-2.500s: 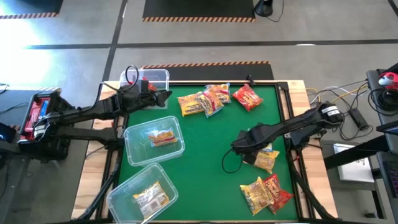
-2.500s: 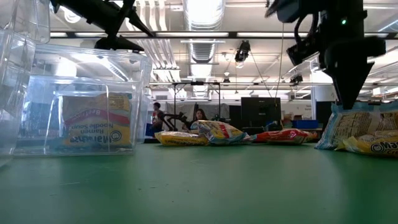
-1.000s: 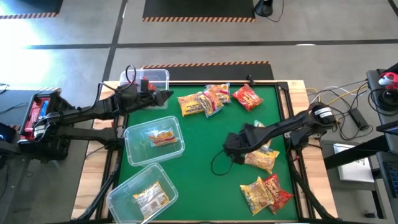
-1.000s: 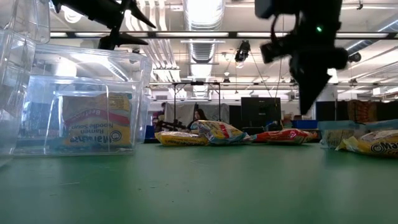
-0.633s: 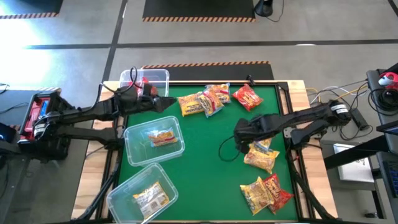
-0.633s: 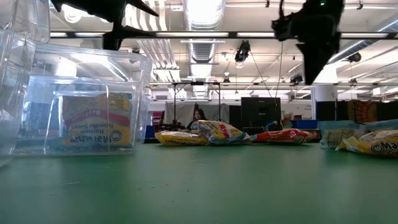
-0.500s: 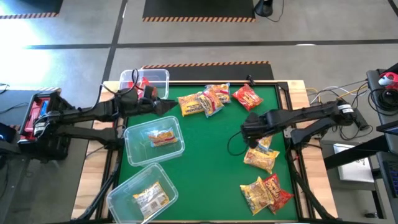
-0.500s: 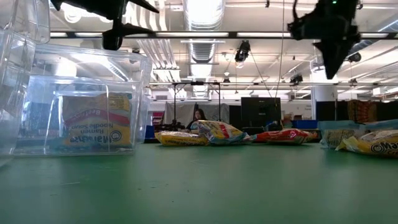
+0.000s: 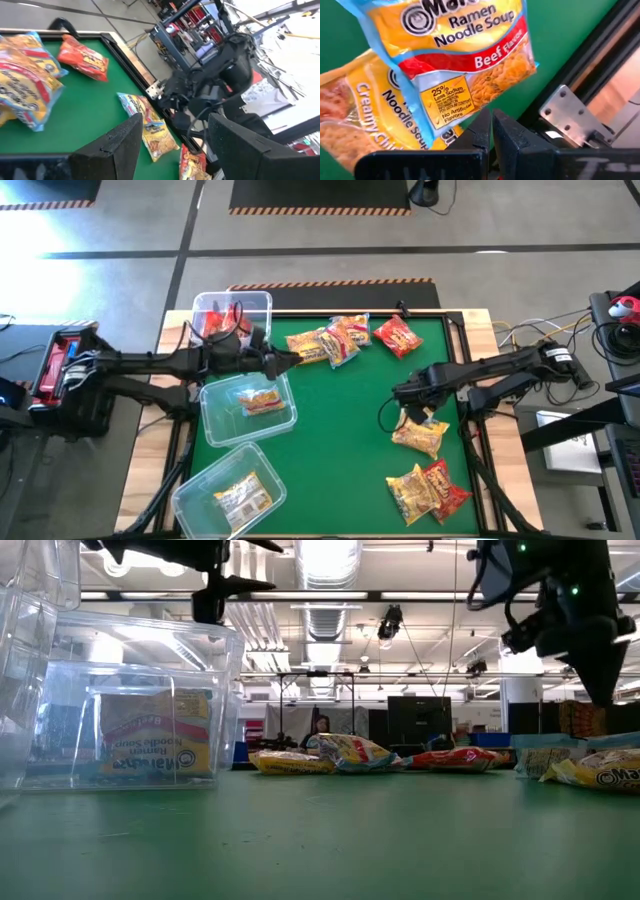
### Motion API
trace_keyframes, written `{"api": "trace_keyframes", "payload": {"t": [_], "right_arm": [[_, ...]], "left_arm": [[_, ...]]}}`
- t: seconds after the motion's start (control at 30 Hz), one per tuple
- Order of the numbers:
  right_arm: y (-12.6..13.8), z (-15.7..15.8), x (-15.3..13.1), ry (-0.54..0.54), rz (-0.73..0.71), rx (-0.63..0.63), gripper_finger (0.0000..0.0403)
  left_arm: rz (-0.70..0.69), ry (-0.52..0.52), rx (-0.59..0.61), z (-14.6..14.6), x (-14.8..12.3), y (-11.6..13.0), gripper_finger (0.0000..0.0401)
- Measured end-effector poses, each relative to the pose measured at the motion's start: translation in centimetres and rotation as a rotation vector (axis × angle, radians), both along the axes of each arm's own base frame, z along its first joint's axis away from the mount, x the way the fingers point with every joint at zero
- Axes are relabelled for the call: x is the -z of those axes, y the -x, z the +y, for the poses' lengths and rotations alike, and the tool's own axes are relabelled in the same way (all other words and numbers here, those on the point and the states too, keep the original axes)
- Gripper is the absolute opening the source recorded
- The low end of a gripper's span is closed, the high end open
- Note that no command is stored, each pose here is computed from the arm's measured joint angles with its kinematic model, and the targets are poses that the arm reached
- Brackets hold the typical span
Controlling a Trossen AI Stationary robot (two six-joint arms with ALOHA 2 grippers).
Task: Sort Maruchan noodles
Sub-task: Put the bottom right blue noodle pack into the middle transparent bin
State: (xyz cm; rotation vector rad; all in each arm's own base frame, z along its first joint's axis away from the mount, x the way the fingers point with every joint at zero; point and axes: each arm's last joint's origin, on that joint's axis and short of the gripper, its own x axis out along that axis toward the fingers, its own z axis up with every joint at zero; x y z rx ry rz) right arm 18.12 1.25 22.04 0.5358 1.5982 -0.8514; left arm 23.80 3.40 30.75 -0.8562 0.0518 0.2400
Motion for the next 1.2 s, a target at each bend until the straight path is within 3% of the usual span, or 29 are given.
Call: {"api": "trace_keyframes", "payload": {"t": [0.37,0.67,0.97,1.2], "right_arm": [[-0.5,-0.1,4.0,0.035,-0.165,0.057,0.0009],[-2.8,-0.1,5.7,0.001,-0.427,0.001,0.0009],[-6.5,-0.5,5.4,-0.014,-0.736,-0.094,0.0009],[-6.4,-0.6,3.1,-0.068,-0.741,-0.083,0.0009]], "left_arm": [[0.025,0.028,0.04,-0.8,1.3,-1.6,0.021],[0.03,0.057,0.058,-1.3,2.1,-2.7,0.021],[0.052,0.083,0.055,-1.2,3.2,-3.7,0.021],[0.059,0.117,0.083,-1.3,4.0,-4.5,0.021]]}}
